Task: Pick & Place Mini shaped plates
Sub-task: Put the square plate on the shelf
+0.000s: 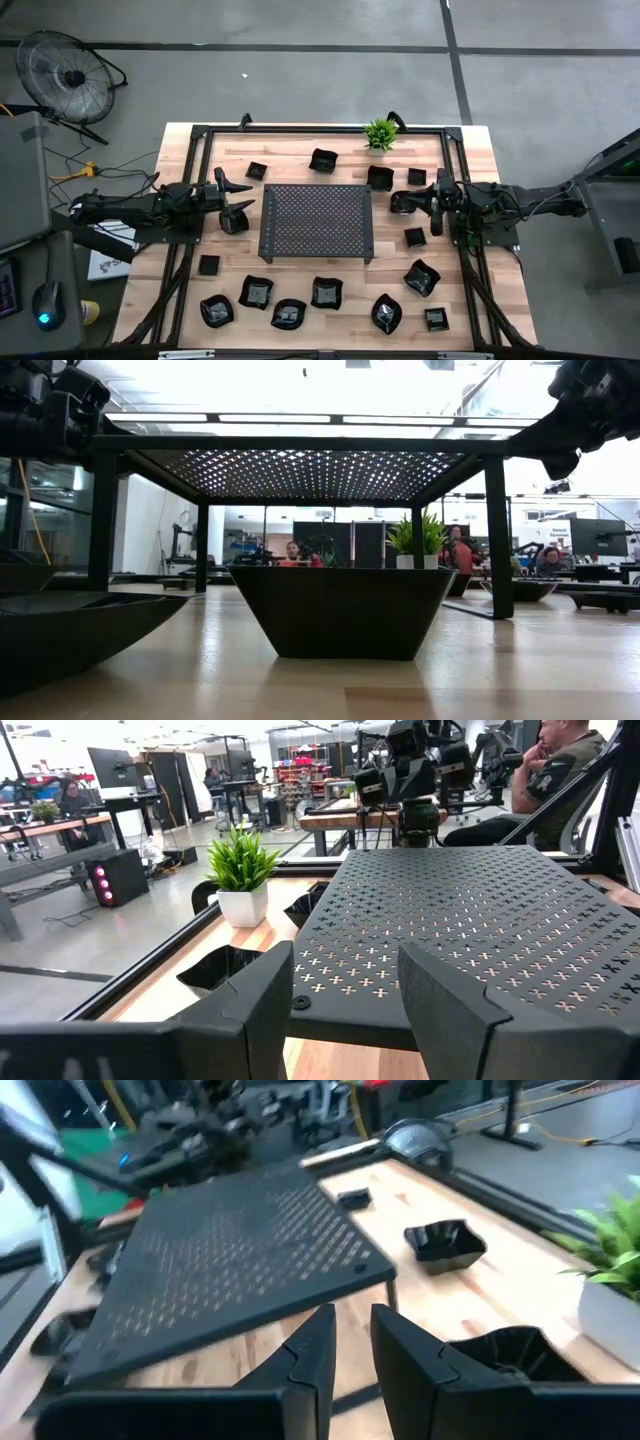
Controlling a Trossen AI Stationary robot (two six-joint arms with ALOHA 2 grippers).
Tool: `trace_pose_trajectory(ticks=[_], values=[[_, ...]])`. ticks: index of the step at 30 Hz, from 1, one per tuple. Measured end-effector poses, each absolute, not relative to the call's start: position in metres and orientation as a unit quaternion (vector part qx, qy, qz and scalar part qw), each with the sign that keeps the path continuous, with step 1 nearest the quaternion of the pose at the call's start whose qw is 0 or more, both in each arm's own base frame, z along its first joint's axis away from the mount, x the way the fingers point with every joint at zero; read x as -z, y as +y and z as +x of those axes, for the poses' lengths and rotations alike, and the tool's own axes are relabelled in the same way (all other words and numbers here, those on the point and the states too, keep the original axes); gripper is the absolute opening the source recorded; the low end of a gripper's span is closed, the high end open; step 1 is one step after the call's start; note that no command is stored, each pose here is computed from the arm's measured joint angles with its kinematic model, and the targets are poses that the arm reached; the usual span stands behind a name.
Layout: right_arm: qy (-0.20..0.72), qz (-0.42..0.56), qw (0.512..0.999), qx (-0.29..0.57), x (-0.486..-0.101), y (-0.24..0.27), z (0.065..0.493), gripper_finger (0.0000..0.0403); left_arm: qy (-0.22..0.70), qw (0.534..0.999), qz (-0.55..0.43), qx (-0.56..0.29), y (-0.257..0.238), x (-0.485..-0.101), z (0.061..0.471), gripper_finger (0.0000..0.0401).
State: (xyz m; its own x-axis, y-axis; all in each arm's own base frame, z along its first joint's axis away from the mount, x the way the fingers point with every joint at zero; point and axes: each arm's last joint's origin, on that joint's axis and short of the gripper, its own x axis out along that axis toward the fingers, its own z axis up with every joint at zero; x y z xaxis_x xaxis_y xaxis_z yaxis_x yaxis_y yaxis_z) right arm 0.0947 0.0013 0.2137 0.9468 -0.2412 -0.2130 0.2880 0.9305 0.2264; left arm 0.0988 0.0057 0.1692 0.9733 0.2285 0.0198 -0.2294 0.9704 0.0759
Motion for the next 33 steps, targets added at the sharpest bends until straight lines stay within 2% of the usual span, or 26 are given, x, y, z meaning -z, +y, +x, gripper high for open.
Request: trace_pose_trajectory(ticks=[4, 9, 12, 18, 27, 33], values=[[0.057, 0.2, 0.963, 0.171, -0.218, -0.001, 0.096, 0.0058, -0.005, 0.993, 0.039, -0.115, 0.006, -0.169, 0.099, 0.0176], [0.017, 0.343, 0.915, 0.213, -0.232, -0.006, 0.099, 0.0053, -0.005, 0.993, 0.039, -0.115, 0.006, -0.169, 0.099, 0.0176], [0.023, 0.375, 0.9, 0.218, -0.24, -0.009, 0.103, 0.0048, -0.005, 0.993, 0.039, -0.115, 0.006, -0.169, 0.099, 0.0176], [0.058, 0.388, 0.898, 0.202, -0.258, -0.015, 0.114, 0.0042, -0.005, 0.993, 0.039, -0.115, 0.006, -0.169, 0.099, 0.0176], [0.153, 0.341, 0.9, 0.222, -0.285, -0.025, 0.118, 0.0047, -0.005, 0.993, 0.039, -0.115, 0.006, -0.169, 0.099, 0.0176], [0.251, 0.355, 0.853, 0.29, -0.3, -0.03, 0.109, 0.0048, -0.005, 0.993, 0.039, -0.115, 0.006, -0.169, 0.099, 0.0176]])
